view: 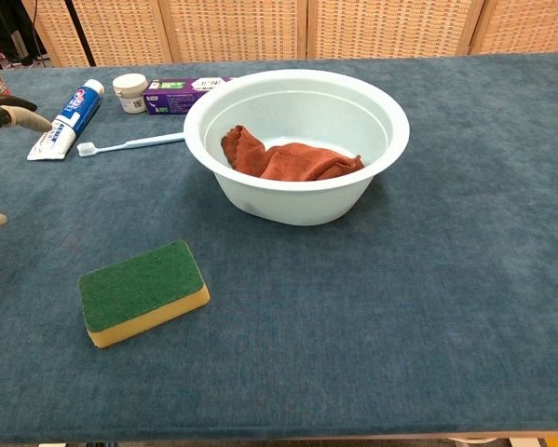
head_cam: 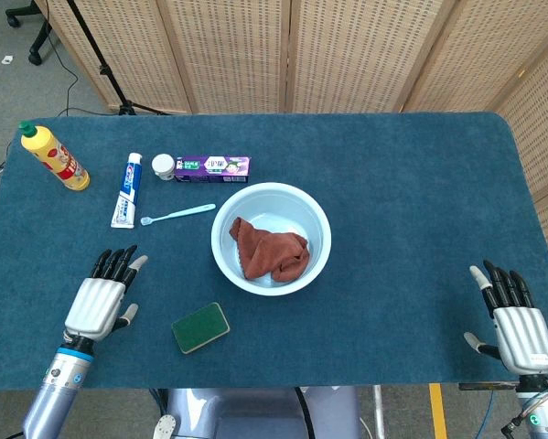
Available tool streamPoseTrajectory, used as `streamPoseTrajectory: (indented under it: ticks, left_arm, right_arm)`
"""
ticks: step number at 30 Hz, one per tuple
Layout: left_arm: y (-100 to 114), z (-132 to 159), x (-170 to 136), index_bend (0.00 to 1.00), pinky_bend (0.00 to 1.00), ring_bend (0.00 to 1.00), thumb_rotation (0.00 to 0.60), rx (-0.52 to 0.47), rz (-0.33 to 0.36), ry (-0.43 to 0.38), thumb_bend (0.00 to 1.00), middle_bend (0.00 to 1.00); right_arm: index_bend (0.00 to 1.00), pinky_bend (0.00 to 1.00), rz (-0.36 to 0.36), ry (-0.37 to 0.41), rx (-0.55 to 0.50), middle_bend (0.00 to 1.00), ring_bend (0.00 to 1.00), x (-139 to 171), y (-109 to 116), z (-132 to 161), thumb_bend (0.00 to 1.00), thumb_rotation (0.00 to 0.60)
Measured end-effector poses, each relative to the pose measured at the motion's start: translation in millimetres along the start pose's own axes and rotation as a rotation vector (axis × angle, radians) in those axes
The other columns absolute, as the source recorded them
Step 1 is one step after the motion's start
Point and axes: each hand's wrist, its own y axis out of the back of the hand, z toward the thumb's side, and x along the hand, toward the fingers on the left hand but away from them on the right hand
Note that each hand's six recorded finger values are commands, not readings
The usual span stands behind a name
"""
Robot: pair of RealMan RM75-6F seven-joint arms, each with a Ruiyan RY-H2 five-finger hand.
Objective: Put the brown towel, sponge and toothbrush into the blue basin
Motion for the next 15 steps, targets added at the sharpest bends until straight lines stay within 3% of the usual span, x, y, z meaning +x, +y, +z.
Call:
streamPoseTrajectory:
  ticks: [15]
  left_arm:
    - [-28.6,57.1,-5.0,0.11,0.0,0.0,0.6,-0.087,-0.116,-0.082,0.28,0.0]
  right_arm:
    - [0.01,0.0,0.0,0.005,-0.008,0.0,0.0,0.2,1.2,0.1,0.1,0.6]
